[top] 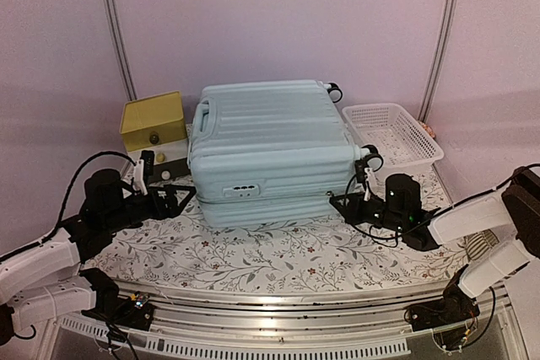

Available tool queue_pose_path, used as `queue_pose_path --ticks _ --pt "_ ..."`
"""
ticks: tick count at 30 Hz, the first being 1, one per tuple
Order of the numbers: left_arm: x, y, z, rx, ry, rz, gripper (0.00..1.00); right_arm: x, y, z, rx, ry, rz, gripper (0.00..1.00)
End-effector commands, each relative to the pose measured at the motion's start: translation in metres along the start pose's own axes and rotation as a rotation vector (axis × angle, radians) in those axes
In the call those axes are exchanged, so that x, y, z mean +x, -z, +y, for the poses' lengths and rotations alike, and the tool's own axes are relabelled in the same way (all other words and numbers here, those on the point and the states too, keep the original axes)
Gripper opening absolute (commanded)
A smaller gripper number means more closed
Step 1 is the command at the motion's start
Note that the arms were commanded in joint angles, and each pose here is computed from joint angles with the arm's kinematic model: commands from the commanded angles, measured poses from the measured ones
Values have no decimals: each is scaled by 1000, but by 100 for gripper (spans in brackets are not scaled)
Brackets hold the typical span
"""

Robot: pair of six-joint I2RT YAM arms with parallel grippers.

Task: Open, take out, and arrange the luggage
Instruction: Grab the zipper of the luggage, then unzip the zipper of the luggage.

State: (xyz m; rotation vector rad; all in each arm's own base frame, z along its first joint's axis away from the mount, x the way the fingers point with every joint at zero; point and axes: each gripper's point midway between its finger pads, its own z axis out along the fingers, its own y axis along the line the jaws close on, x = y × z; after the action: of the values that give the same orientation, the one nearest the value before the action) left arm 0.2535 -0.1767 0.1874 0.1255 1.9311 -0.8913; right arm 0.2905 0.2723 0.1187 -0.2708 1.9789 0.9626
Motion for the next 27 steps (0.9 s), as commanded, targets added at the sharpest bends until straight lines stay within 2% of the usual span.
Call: queue_pose_path --ticks 1,4,10,13,19,22,27 --pt "6 1 3 -15 -23 13 98 -17 18 -32 174 13 -51 2" --pt "6 1 5 -25 -21 12 98 -27 31 -55 284 7 -69 2" --pt "11 1 16 -74 6 15 98 -35 71 -121 615 -95 -125 3" --pt "11 2 18 -84 8 16 98 -33 83 -135 690 -139 -144 4" --pt "9 2 17 -86 9 10 98 -40 68 -116 590 -51 -74 9" --pt "8 0 15 -73 13 13 98 -42 62 -105 532 7 -45 18" --pt "13 -4 10 -39 28 41 98 -54 66 -92 490 66 -63 38"
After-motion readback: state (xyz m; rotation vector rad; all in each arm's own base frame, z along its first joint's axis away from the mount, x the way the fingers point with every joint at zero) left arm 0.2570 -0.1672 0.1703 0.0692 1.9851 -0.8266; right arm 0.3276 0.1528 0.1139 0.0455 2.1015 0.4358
